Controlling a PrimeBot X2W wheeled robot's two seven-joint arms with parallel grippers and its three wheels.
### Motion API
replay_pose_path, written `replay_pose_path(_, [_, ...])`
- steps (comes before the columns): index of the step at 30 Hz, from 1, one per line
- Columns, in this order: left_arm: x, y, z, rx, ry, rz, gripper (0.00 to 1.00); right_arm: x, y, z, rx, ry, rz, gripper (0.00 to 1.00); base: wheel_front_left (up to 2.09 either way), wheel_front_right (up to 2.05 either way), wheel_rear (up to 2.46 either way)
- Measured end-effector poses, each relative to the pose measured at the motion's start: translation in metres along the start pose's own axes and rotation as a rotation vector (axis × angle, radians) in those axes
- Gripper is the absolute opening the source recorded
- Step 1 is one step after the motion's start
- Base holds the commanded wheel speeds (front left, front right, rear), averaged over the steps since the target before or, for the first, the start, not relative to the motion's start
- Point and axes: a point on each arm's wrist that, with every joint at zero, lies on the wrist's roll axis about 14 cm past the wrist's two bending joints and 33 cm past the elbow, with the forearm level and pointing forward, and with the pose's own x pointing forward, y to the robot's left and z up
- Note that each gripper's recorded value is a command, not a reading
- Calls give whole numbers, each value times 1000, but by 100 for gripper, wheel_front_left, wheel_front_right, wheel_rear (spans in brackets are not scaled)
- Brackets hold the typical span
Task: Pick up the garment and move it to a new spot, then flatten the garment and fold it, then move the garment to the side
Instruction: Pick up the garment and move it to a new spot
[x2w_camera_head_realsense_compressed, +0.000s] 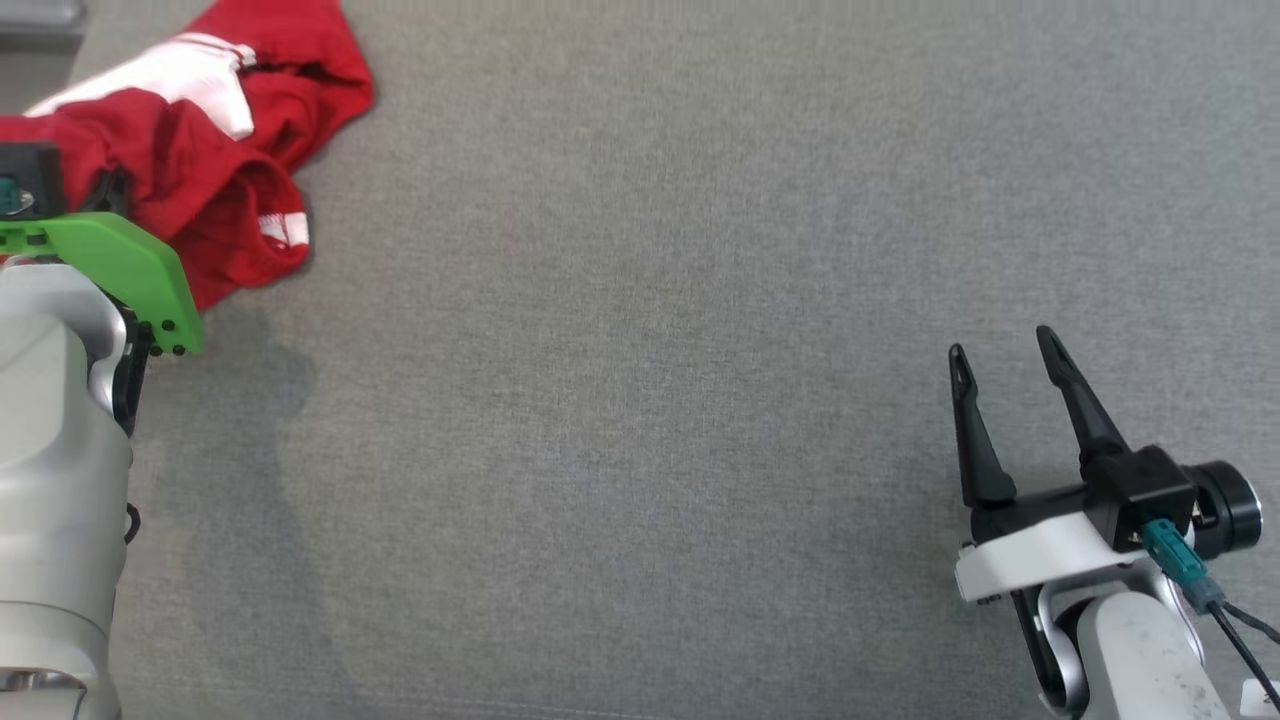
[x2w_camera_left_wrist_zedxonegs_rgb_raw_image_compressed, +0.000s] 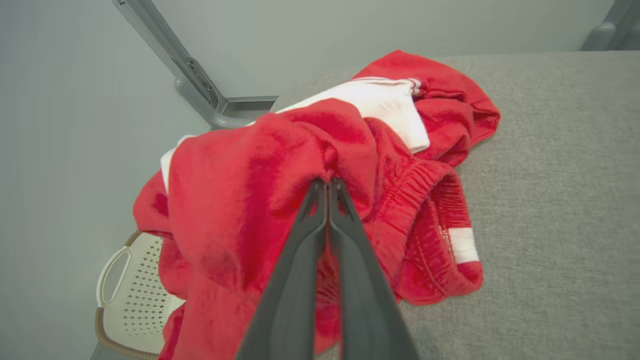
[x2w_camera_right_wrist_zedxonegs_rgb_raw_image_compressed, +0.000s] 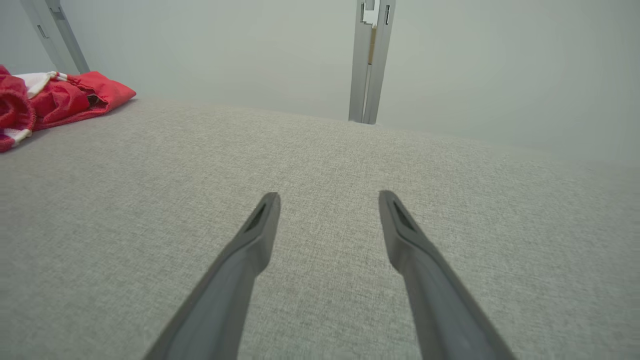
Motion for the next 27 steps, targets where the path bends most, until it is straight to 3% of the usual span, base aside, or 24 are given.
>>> replay_pose_path(7, [-29,-12,71,118,-169,-60,0,-29,-6,19,32,-28,-42,100,0,0,0])
replay_pose_path(12, [-60,-53,123,204,-294,-155,0,-59,-14,34,41,-55,-87,100,0,0,0])
replay_pose_path(20, [-134,-179,220,276,-581,-457,0,-110,-49,59,22,-130,-228,100,0,0,0])
replay_pose_path(27, [-205,-292,258,208,-718,-775,0,-157,-81,62,17,-150,-373,100,0,0,0])
